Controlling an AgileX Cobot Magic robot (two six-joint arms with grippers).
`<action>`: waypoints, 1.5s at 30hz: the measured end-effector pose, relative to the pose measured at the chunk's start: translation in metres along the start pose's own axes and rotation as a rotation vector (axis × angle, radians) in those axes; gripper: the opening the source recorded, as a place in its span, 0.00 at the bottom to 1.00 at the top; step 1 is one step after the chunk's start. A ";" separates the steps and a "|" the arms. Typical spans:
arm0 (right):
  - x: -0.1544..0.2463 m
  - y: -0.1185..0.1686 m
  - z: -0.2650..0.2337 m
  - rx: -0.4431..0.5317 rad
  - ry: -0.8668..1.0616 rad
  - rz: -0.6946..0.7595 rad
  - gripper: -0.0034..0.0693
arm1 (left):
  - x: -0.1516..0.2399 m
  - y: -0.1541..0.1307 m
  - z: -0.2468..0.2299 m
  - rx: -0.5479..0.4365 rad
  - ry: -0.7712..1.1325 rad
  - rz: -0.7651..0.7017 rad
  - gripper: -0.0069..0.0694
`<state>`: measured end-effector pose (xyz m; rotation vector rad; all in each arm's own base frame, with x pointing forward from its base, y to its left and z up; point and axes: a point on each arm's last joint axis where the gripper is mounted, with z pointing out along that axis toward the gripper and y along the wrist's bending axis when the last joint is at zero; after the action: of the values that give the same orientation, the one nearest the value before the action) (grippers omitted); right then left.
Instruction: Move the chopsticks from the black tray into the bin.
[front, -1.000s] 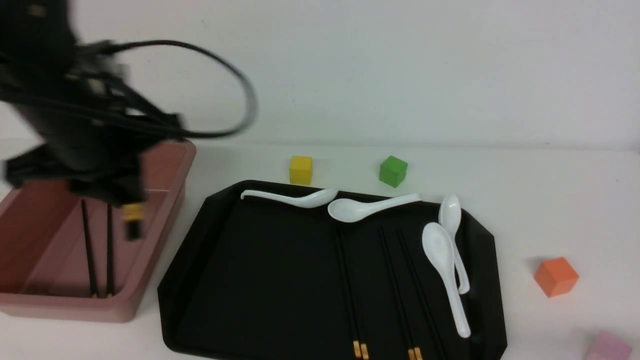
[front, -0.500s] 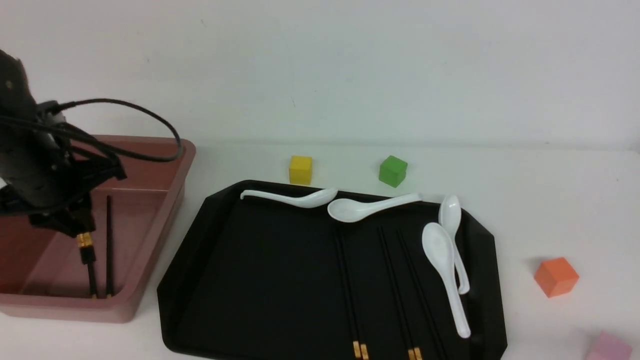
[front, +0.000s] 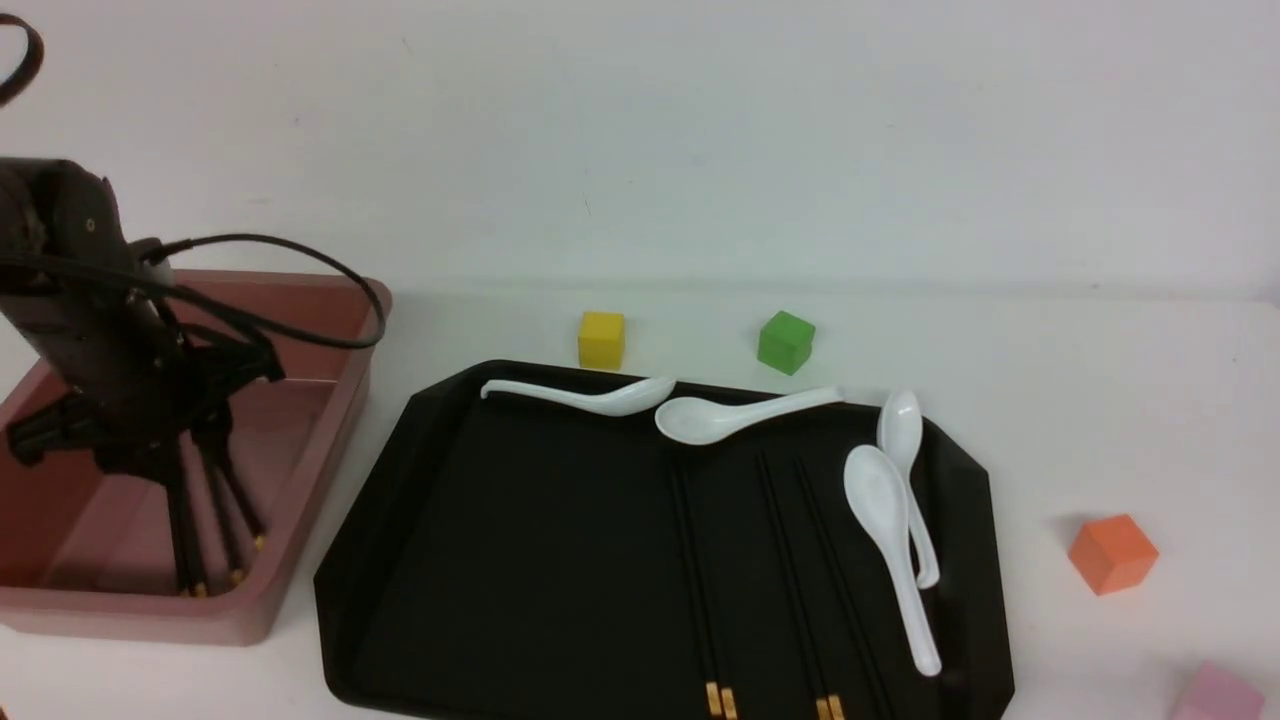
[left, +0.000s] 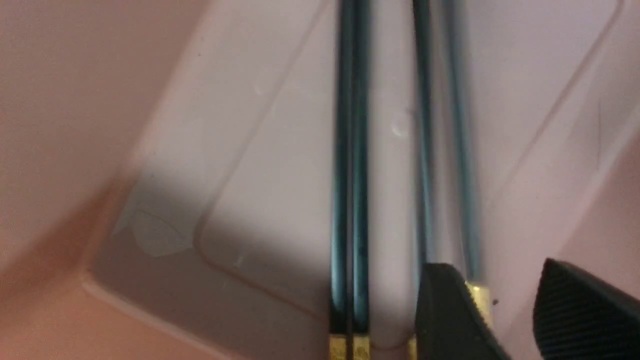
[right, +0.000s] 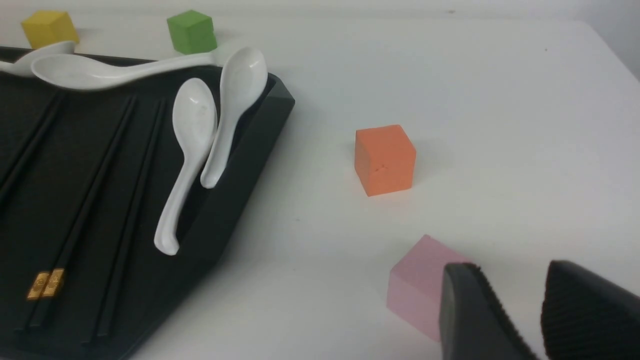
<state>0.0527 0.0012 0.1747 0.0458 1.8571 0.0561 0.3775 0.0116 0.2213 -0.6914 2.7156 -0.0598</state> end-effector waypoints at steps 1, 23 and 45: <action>0.000 0.000 0.000 0.000 0.000 0.000 0.38 | -0.001 0.000 -0.003 -0.001 0.000 0.004 0.45; 0.000 0.000 0.000 0.000 0.000 0.000 0.38 | 0.116 0.057 -0.176 0.194 -0.244 0.197 0.07; 0.000 0.000 0.000 0.000 0.000 0.001 0.38 | 0.277 0.134 -0.178 0.537 -0.960 0.159 0.07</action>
<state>0.0527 0.0012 0.1747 0.0464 1.8571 0.0571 0.0290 -0.0083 0.2861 -0.2306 1.7041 -0.3136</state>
